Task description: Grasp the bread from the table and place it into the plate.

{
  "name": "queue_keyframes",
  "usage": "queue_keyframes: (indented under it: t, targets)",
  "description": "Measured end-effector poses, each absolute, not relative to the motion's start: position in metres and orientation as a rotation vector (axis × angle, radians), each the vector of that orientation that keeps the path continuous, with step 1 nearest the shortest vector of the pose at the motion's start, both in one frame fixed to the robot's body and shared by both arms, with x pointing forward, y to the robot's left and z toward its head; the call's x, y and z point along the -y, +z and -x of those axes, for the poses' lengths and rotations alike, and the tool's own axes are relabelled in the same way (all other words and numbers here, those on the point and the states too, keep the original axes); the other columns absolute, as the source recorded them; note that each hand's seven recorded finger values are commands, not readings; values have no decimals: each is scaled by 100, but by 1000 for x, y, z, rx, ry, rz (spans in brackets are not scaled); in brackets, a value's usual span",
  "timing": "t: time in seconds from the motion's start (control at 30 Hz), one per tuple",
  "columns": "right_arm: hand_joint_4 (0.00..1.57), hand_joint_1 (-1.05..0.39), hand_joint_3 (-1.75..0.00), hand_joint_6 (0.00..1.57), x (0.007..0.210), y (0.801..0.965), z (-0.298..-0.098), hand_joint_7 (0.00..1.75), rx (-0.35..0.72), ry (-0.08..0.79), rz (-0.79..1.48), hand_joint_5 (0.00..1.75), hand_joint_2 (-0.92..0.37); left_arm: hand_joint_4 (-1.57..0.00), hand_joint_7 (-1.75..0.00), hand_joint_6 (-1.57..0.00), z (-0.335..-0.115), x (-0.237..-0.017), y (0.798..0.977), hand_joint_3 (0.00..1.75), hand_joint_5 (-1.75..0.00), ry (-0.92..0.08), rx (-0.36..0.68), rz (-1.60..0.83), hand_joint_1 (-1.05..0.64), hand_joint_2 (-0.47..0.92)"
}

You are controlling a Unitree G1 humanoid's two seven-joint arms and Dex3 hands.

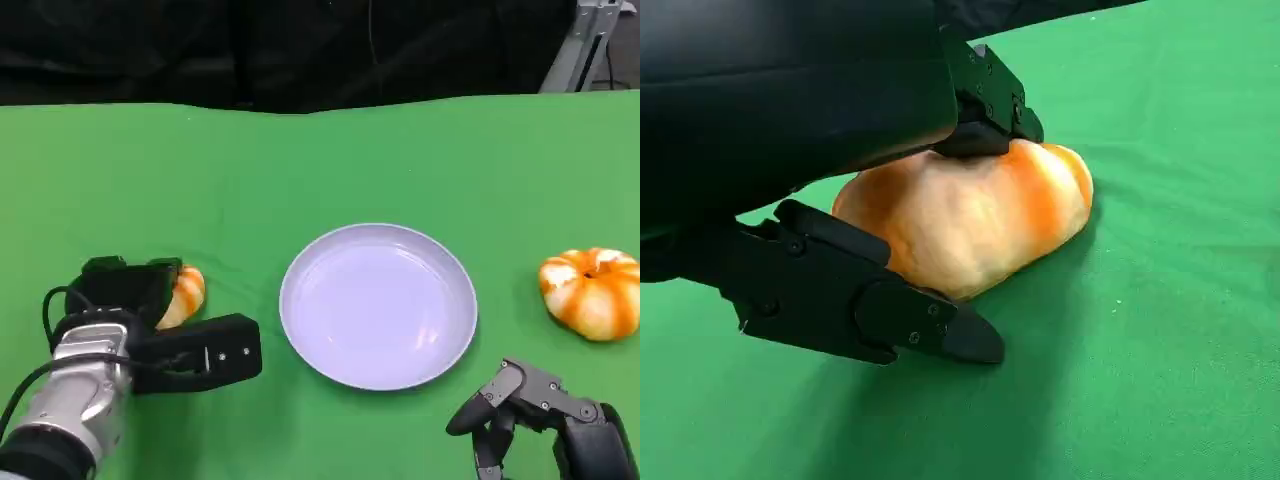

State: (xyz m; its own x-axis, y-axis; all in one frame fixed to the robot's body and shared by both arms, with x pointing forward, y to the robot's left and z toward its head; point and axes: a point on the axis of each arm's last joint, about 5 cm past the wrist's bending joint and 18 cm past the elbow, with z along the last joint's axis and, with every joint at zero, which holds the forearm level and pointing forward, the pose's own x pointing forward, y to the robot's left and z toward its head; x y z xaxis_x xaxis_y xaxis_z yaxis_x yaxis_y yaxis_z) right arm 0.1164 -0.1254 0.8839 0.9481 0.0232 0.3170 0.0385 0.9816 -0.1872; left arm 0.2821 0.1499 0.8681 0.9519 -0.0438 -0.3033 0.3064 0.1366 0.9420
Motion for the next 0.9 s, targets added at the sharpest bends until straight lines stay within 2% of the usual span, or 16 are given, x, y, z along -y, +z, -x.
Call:
queue_keyframes:
  t: [0.07,0.1,0.13,0.17,0.2,0.23,0.27,0.33,0.4,0.73,0.8,0.9]
  targets:
    - [89,7,-137,82,125,884,-116,134,324,-8,193,174,-33,-12,0,-31,-282,-150,868,0,-34,-256,-223,-1414,-48,90]
    - [89,8,-137,82,125,884,-116,133,324,-8,193,174,-33,-54,-12,-75,-282,-150,868,0,-93,-256,-223,-1411,-34,87]
    - [89,8,-137,82,125,884,-116,133,324,-8,193,174,-33,-65,-12,-93,-282,-151,867,0,-118,-248,-202,-1394,-28,86]
    - [89,8,-137,82,125,884,-116,133,324,-8,193,174,-33,-75,-37,-101,-281,-152,866,0,-146,-237,-163,-1375,-24,88]
    - [88,5,-136,82,125,884,-117,133,325,-8,193,174,-34,-82,-113,-83,-280,-153,864,30,-163,-222,-112,-1353,-18,82]
    - [88,4,-135,82,125,884,-117,133,326,-6,192,174,-34,-83,-139,-76,-278,-157,862,61,-169,-191,-57,-1321,-17,70]
    - [87,4,-134,81,125,884,-117,133,327,-7,192,174,-35,-84,-155,-71,-274,-161,861,84,-172,-161,12,-1288,-16,60]
    - [87,3,-133,81,125,884,-116,133,324,-8,193,174,-35,-85,-163,-69,-267,-162,861,96,-174,-126,125,-1226,-16,55]
    - [87,3,-132,81,125,884,-117,133,327,-7,192,174,-36,-85,-165,-68,-264,-161,860,100,-174,-119,166,-1201,-15,53]
    - [87,3,-132,81,125,884,-116,134,325,-8,192,174,-36,-85,-166,-68,-262,-161,858,103,-175,-119,167,-1192,-15,52]
    - [87,5,-132,82,125,884,-117,134,327,-5,193,174,-36,-87,-155,-77,-260,-162,860,116,-175,-108,176,-1187,-11,39]
    - [87,4,-132,81,125,884,-117,134,328,-8,195,173,-35,-89,-150,-81,-253,-155,878,129,-175,-67,309,-1122,-10,31]
